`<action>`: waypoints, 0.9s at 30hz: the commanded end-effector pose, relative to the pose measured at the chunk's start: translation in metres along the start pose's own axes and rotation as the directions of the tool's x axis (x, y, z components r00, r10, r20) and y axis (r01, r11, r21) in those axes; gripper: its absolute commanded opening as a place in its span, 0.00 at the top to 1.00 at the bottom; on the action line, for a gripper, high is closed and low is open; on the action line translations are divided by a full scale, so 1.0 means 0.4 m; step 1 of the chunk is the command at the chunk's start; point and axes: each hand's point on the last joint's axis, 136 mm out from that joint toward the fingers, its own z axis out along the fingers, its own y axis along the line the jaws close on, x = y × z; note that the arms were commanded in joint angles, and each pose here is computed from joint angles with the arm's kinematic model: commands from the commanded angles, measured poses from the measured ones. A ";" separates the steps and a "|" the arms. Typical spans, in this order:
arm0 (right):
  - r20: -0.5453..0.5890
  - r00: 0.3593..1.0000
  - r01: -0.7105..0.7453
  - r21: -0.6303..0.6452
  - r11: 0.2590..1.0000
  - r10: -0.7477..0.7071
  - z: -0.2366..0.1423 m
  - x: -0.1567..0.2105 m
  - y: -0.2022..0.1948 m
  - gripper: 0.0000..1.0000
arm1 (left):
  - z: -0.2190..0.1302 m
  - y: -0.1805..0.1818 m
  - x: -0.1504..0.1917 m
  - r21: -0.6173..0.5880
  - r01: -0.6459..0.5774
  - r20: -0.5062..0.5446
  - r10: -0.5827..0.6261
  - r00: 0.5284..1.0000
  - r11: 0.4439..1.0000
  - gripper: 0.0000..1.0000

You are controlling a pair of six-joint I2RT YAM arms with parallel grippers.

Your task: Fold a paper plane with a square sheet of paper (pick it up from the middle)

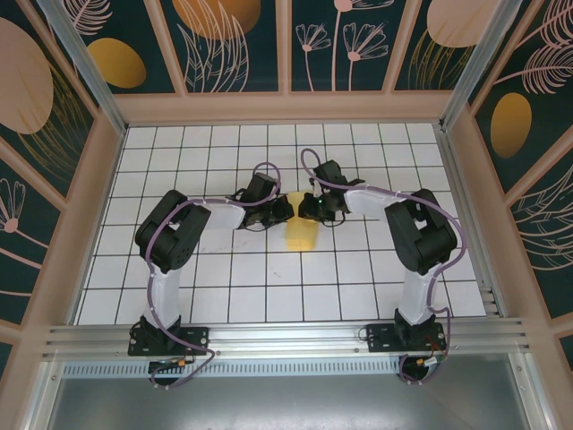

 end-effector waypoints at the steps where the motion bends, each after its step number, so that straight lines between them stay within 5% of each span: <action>1: -0.041 0.999 0.030 -0.052 0.998 -0.033 -0.012 0.037 0.025 0.85 | 0.047 0.185 0.095 -0.229 0.031 -0.087 -0.052 0.995 0.973 1.00; 17: -0.135 0.990 -0.025 0.114 0.993 0.041 0.045 0.122 -0.116 0.86 | 0.048 0.195 0.098 -0.239 0.034 -0.086 -0.056 0.995 0.970 1.00; 27: 0.013 1.000 0.000 -0.042 0.999 0.000 -0.035 0.007 0.002 0.86 | 0.047 0.193 0.098 -0.236 0.031 -0.087 -0.053 0.995 0.971 1.00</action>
